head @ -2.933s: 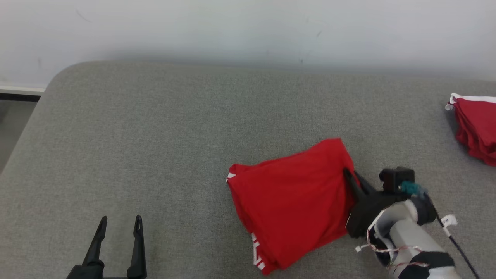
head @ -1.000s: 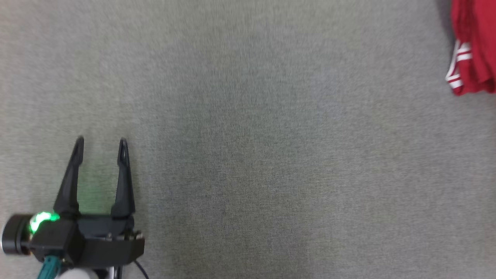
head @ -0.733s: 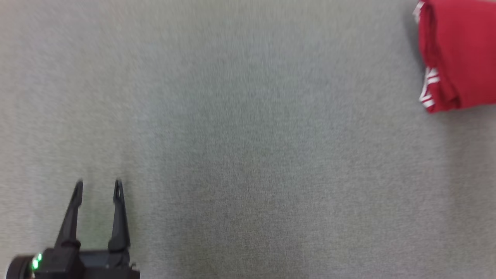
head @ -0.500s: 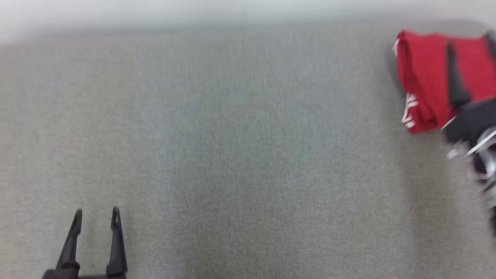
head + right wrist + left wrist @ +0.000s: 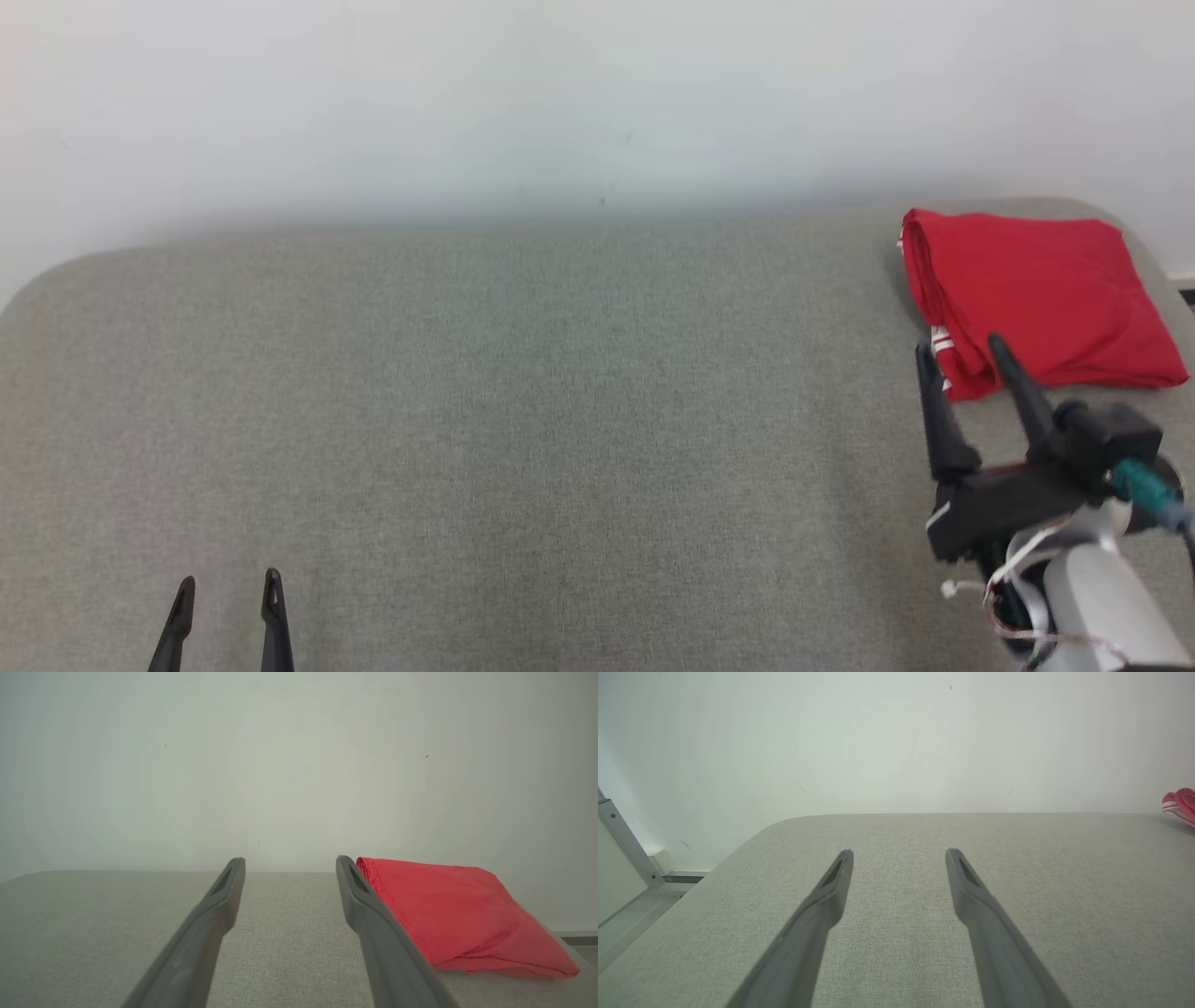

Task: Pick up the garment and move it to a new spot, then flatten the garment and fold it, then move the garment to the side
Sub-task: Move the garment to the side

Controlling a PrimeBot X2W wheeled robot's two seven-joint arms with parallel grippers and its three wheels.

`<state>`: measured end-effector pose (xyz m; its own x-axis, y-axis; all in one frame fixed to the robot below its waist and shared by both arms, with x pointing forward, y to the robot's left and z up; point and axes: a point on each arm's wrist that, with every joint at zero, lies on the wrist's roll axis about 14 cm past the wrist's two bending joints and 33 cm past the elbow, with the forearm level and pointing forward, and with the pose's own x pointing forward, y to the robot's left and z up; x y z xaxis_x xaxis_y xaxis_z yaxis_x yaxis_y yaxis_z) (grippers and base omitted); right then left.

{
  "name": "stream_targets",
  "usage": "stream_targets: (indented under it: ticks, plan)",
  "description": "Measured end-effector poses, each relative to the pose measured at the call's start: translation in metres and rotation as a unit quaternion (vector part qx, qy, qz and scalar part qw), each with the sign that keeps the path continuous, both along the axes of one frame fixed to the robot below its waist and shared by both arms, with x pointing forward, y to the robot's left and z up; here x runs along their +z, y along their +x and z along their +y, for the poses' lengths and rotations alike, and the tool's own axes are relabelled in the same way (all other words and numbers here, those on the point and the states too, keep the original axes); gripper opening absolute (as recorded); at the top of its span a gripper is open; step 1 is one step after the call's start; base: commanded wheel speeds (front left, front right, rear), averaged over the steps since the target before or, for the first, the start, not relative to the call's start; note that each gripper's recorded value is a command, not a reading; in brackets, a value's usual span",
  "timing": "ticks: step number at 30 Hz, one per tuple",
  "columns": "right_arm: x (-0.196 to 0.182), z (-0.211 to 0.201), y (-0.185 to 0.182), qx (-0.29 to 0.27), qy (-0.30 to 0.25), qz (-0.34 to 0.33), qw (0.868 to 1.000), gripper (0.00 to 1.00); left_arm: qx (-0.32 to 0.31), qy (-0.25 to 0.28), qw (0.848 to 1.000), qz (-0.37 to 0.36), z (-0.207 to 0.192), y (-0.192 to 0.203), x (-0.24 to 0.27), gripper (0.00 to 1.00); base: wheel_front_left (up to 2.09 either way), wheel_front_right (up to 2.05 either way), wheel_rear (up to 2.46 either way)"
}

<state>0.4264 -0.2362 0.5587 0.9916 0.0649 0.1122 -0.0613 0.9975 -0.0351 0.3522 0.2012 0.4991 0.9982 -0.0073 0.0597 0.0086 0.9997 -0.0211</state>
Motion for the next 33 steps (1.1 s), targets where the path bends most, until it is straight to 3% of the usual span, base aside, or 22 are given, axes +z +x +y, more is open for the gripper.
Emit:
stream_targets:
  ticks: [17,33]
  plan:
    - [-0.050,0.014,-0.068,-0.024,0.074,0.028,0.997,1.00,-0.017,-0.004,1.000,-0.013,-0.011,-0.005,0.008,1.00,0.00,0.00,0.00]
    - [-0.062,0.015,-0.090,-0.040,0.095,0.031,0.994,1.00,-0.017,-0.004,1.000,-0.009,-0.010,-0.012,0.005,1.00,0.00,0.00,0.00]
